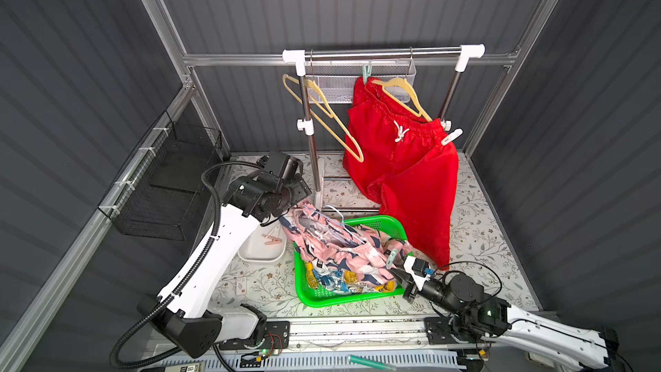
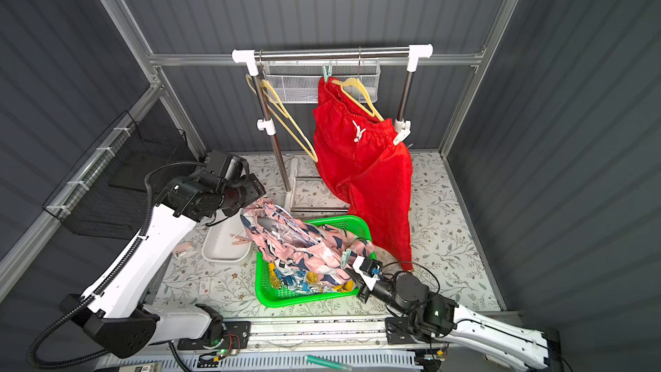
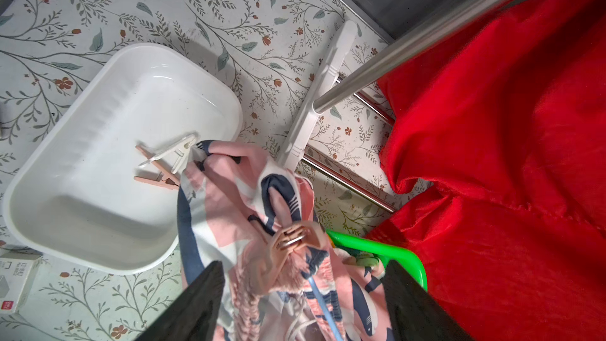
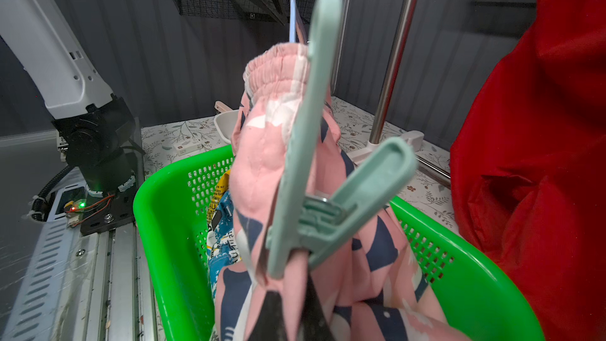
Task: Remove the clothespins securing shorts to the hanger
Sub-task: Remove the clothespin from the hanger, then place the clothespin in the storage box, then remove the clothespin from the hanger.
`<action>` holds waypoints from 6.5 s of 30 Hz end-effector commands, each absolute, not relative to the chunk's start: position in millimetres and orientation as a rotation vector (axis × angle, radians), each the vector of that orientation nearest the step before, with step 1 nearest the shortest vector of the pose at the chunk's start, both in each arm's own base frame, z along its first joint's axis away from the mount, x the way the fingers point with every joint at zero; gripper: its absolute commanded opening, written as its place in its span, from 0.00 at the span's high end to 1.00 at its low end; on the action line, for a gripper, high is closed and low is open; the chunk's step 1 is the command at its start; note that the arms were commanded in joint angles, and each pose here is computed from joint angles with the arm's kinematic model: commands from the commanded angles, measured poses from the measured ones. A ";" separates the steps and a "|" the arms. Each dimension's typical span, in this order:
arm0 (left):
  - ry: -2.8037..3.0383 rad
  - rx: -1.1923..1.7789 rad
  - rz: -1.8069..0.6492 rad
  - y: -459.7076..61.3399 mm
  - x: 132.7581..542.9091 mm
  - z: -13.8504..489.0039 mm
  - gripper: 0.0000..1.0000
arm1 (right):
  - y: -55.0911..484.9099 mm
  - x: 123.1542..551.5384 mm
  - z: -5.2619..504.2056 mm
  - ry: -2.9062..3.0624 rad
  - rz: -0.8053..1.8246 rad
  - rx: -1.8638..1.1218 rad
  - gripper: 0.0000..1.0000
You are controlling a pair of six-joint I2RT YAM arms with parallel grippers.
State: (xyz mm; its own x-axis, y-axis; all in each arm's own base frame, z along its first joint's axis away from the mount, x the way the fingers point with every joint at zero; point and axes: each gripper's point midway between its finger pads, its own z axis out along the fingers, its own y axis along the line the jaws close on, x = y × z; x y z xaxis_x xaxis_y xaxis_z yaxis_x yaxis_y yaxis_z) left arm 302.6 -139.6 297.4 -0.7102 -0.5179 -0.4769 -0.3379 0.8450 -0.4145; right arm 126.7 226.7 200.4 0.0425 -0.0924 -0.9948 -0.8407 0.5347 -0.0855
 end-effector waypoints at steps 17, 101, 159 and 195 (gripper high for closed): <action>2.419 -0.763 -0.207 -132.0 326.6 273.0 0.42 | 224.7 132.9 209.7 1.390 0.637 -0.825 1.00; 2.509 -0.703 0.363 -8.1 331.9 166.3 0.81 | 218.7 145.0 203.8 1.451 0.571 -0.773 1.00; 2.180 0.181 -0.580 -127.4 324.7 240.7 0.12 | 224.5 147.3 197.7 1.519 0.595 -0.759 1.00; 1.496 0.831 -0.928 -260.0 221.9 329.6 0.34 | 215.6 147.1 222.2 1.525 0.652 -0.673 1.00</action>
State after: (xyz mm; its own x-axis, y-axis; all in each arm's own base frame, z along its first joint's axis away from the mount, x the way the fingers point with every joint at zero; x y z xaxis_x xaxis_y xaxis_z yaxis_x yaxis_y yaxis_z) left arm 215.5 -254.0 323.2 -0.1971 0.0096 -0.9803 0.8912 0.4184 -0.1751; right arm 146.9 216.0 197.7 -0.0603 -0.1008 -0.9931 -0.7483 0.6630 -0.0218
